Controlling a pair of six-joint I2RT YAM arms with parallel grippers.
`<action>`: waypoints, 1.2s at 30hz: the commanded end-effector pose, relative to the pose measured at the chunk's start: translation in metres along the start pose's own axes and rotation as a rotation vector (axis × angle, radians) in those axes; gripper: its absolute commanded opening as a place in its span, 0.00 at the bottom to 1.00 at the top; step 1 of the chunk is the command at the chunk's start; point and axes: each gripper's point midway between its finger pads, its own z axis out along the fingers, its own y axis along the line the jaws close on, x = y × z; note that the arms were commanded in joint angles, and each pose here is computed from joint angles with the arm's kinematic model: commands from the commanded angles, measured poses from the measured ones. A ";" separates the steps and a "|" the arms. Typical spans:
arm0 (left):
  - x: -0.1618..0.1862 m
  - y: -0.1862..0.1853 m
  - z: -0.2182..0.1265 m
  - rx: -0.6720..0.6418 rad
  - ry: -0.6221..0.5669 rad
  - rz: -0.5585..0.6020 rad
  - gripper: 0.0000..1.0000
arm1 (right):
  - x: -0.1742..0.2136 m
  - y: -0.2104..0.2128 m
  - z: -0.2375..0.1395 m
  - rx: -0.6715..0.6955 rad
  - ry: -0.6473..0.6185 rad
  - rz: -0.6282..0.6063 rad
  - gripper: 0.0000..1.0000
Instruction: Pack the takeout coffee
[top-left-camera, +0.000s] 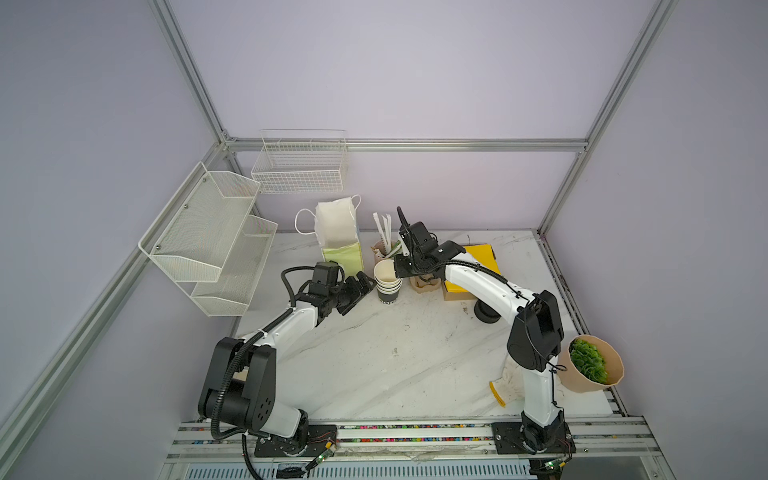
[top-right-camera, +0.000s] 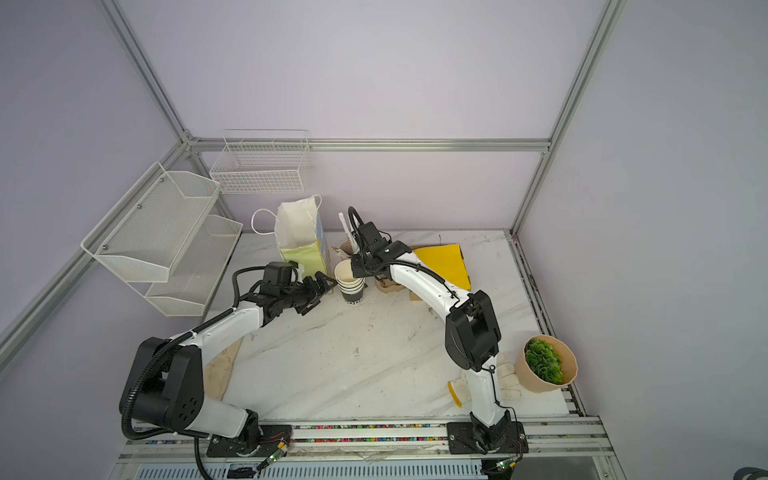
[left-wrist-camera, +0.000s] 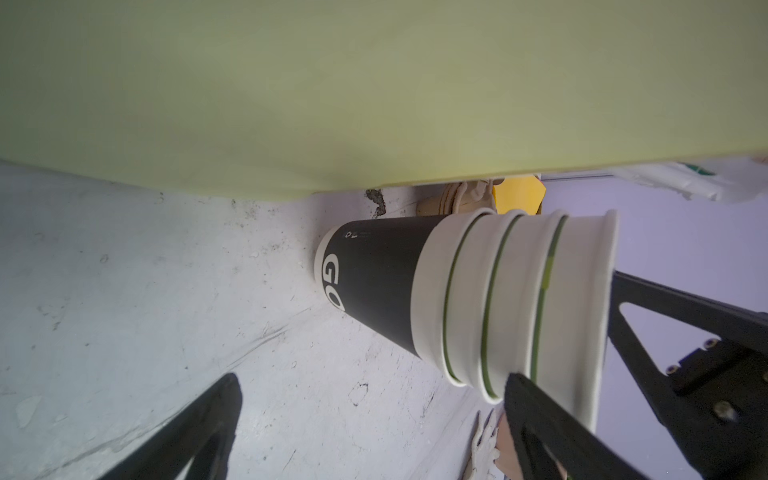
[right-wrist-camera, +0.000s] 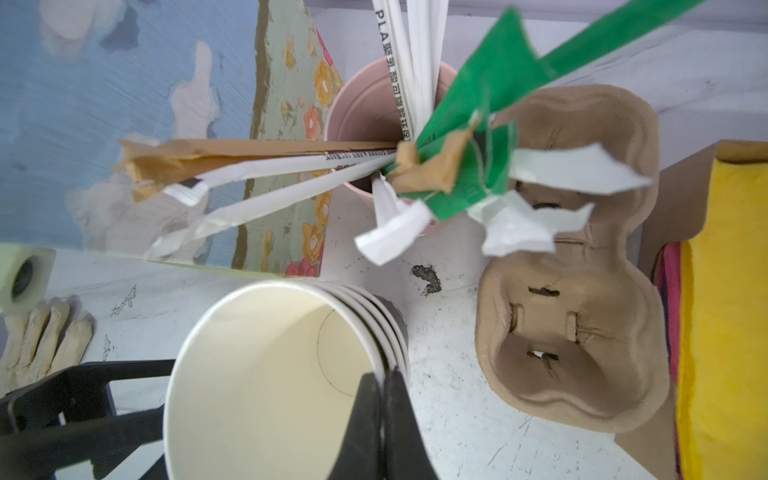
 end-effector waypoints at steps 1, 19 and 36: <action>-0.009 -0.022 -0.008 0.071 -0.049 0.019 0.98 | -0.012 0.009 -0.022 -0.033 -0.050 0.005 0.00; 0.001 -0.014 0.005 0.071 -0.020 0.011 0.93 | -0.017 0.012 -0.028 -0.053 -0.070 0.014 0.00; -0.018 -0.048 -0.029 0.125 -0.116 0.078 0.97 | -0.041 0.010 -0.036 -0.027 -0.116 0.012 0.00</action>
